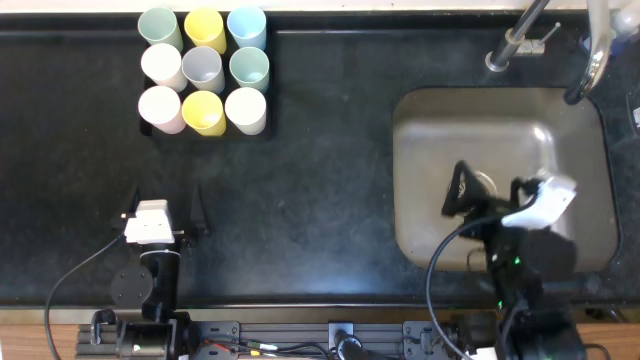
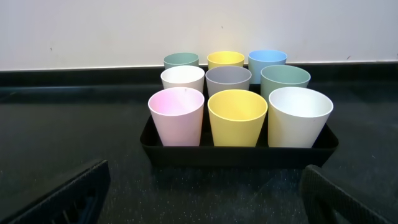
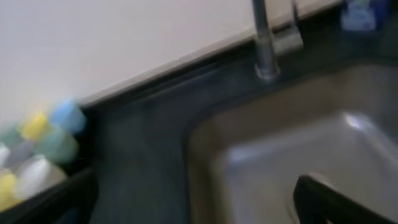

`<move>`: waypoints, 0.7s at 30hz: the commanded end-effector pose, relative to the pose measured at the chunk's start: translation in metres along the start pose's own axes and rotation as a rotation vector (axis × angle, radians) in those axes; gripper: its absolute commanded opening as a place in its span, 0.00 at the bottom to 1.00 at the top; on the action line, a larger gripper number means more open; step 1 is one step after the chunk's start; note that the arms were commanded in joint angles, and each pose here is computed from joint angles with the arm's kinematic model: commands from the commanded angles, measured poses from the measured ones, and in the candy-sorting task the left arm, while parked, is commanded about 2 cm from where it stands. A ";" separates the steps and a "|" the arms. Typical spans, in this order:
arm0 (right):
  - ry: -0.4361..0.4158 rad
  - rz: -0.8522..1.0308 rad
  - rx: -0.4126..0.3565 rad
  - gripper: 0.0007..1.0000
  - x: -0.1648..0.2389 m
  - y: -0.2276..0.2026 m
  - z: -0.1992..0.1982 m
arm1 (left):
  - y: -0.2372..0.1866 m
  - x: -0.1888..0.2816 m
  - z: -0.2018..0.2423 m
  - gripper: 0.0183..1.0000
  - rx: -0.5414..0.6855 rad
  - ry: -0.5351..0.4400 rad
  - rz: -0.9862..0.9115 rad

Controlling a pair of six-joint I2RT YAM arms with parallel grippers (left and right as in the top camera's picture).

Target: Store Cups

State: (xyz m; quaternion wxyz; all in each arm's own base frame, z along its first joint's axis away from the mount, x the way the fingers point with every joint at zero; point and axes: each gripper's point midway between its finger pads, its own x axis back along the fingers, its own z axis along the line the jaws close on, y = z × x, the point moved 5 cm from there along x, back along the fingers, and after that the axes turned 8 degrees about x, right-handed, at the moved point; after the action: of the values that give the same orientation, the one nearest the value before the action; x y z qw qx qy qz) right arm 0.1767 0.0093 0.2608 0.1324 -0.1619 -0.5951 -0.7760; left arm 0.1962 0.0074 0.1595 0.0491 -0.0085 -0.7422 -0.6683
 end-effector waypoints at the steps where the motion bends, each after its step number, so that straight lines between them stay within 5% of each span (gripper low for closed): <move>1: -0.026 0.030 0.013 1.00 0.017 -0.017 -0.009 | 0.001 0.001 -0.001 1.00 -0.015 -0.009 -0.005; 20: -0.083 0.235 0.037 1.00 0.029 -0.061 -0.023 | 0.001 0.001 -0.001 1.00 -0.015 -0.009 -0.005; 21: -0.083 0.235 0.038 0.68 0.029 -0.061 -0.023 | 0.001 0.001 -0.001 1.00 -0.015 -0.009 -0.005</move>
State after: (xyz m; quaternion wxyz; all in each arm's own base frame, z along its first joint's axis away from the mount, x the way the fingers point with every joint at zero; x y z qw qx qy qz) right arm 0.1243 0.0030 0.2108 0.2092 -0.2640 -0.5903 -0.7335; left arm 0.1962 0.0074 0.1595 0.0491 -0.0085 -0.7422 -0.6683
